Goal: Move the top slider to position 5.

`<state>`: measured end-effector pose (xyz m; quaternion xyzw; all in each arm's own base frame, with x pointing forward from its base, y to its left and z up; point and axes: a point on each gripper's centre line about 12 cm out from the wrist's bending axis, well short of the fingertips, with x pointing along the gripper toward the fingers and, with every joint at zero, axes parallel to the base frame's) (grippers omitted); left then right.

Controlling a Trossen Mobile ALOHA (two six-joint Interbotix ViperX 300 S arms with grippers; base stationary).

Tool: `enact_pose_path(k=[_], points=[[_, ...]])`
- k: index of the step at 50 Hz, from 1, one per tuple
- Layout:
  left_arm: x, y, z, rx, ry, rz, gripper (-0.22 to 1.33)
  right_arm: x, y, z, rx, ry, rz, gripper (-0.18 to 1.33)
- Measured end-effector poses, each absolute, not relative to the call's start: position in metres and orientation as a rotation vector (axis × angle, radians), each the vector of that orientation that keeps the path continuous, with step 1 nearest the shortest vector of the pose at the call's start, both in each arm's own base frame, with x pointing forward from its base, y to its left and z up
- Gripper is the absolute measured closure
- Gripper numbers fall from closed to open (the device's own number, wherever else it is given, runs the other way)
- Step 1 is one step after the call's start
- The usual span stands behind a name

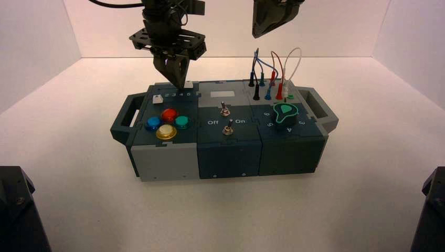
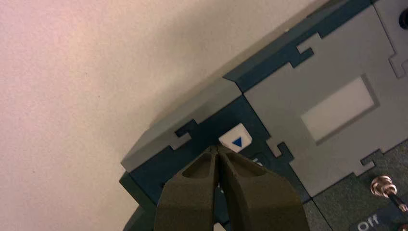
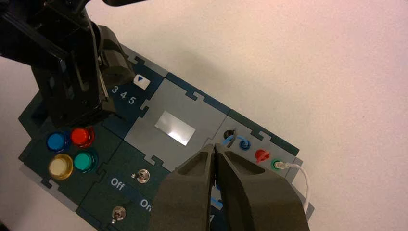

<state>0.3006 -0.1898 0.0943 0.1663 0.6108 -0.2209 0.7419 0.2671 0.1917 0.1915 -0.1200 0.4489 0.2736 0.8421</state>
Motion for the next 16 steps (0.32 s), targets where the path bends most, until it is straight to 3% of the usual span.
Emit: enact_pose_path(k=[16], points=[[0.288,-0.184,0.112,0.365,1.307,-0.494,1.27,0.267,0.191,0.191,-0.251,0.949,0.576,1.29]])
